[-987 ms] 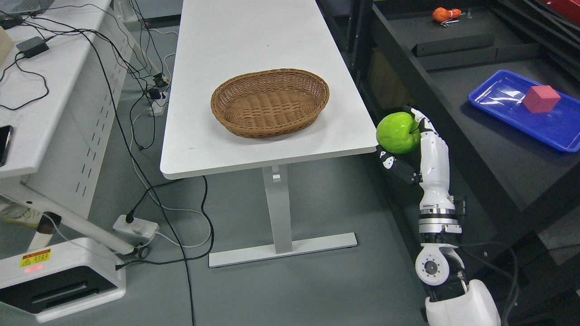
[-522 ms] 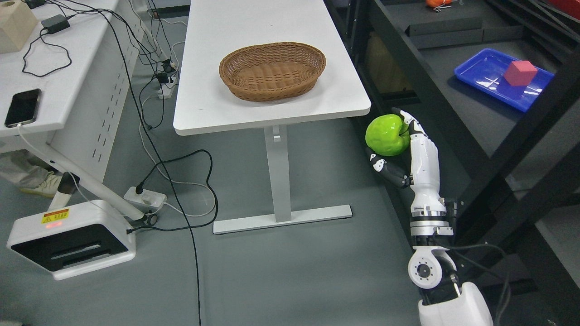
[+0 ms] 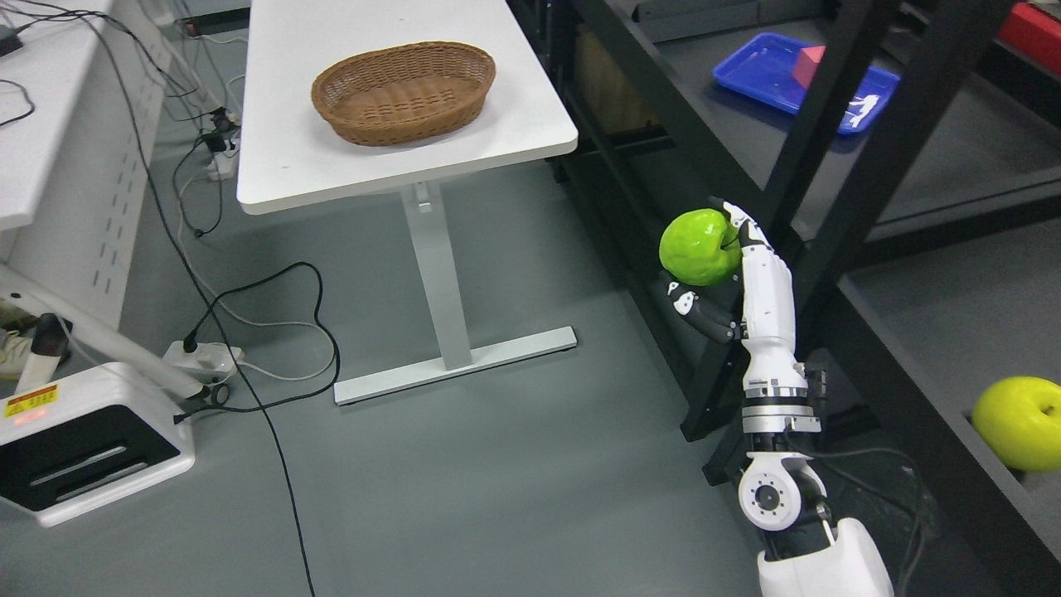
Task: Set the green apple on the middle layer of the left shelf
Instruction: 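Hold the green apple in the right hand while driving to the shelf tray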
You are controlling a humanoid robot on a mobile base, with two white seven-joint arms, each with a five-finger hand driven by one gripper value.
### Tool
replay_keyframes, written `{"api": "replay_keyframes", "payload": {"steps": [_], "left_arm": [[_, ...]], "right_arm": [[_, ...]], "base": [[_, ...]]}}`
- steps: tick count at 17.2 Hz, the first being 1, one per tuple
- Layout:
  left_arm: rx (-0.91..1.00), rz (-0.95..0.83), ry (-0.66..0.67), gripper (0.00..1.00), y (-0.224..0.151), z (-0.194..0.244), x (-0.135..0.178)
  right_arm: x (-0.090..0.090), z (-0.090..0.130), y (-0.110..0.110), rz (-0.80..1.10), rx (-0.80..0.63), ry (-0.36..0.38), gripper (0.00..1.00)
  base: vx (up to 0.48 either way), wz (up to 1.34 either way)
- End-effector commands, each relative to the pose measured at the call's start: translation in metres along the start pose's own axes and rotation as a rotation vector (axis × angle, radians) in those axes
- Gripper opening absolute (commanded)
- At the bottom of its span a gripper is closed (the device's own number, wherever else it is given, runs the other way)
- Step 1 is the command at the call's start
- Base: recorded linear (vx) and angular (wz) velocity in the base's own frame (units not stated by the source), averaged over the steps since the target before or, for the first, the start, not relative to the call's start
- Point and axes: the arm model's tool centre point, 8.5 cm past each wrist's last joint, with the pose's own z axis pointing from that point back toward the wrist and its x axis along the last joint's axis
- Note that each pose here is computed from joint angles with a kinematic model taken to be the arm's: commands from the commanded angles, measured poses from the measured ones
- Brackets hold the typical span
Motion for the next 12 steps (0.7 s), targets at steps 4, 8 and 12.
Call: {"api": "replay_keyframes", "payload": {"steps": [4, 8, 12], "left_arm": [[0.018, -0.001, 0.001, 1.0, 0.0112, 0.0015, 0.0], [0.018, -0.001, 0.001, 1.0, 0.0112, 0.0015, 0.0], [0.018, -0.001, 0.001, 1.0, 0.0112, 0.0015, 0.0]], "right_arm": [[-0.0029, 0.0042, -0.001, 0.016, 0.016, -0.005, 0.02], [-0.0057, 0.0087, -0.0001, 0.019, 0.024, 0.004, 0.02], [-0.0073, 0.0108, -0.0001, 0.02, 0.025, 0.009, 0.02]], "base": [[-0.078, -0.43], [0.0, -0.22], [-0.001, -0.15]]}}
